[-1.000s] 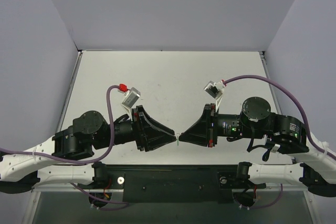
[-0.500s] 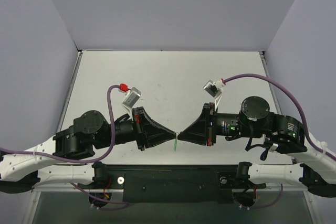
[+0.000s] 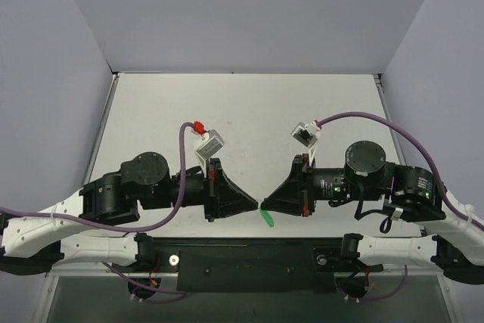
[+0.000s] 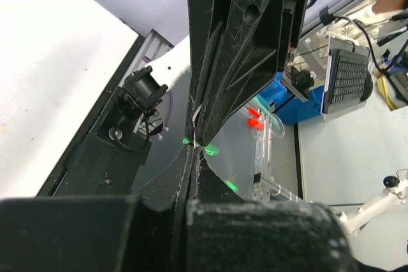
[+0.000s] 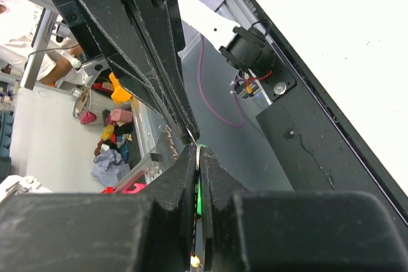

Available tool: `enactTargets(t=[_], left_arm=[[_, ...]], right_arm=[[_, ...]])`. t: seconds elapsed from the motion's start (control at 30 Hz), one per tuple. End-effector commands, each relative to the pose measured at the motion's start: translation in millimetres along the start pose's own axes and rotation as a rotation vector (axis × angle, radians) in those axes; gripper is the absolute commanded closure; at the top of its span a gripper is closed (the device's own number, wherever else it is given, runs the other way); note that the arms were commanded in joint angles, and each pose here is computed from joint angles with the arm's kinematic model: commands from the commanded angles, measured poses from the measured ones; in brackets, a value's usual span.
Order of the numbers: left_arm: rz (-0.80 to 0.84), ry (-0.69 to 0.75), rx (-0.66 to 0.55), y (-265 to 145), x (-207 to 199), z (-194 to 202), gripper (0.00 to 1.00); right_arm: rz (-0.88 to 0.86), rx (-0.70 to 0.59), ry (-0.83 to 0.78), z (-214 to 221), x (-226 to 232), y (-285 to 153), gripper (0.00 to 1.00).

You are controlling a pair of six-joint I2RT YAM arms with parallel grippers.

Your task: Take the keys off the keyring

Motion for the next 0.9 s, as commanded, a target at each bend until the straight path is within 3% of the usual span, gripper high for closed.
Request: enactTargets(t=[0.0,0.33,0.5,0.57,0.67,0.73,0.87], left_arm=[[0.016,0.044,0.120,-14.3,-7.2,3.0,1.00],[0.031,0.061,0.220,-23.4,-7.9,9.4,1.00],[-0.012,0.045,0.086,-30.0,-8.5,-1.3,1.00],[0.023,0.035,-0.029,-33.4,-13.2,-10.5,0.86],[0.101,0.011,-0.163,-45.9,-17.2,-16.5,0.52],[0.144,-0.005,-0.199,-42.9,-14.8,-13.8,0.42],[0.165,-0.016,-0.215,-34.3,-16.6,-15.6,0.34]], right_arm=[[-0.034,-0.046,-0.037,-9.5,10.5,-21.2,1.00],[-0.060,-0.010,-0.054,-12.3,17.1,-28.9,1.00],[-0.061,0.005,-0.047,-12.7,17.1,-23.7,1.00],[-0.054,0.002,-0.047,-13.3,16.5,-22.3,1.00],[-0.045,-0.019,-0.041,-16.0,16.6,-21.2,1.00],[-0.050,-0.027,-0.040,-17.8,18.1,-20.4,1.00],[-0.058,-0.035,-0.032,-19.9,19.2,-18.0,1.00]])
Point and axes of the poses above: each gripper's point midway between its finger pads, its own y axis out along the fingers, its own x axis along the line the jaws close on, z = x × y, the point moved 10 cm from there along -y, back along the fingers, and after that the axes turned 6 degrees about -y, right-handed, at the moved point
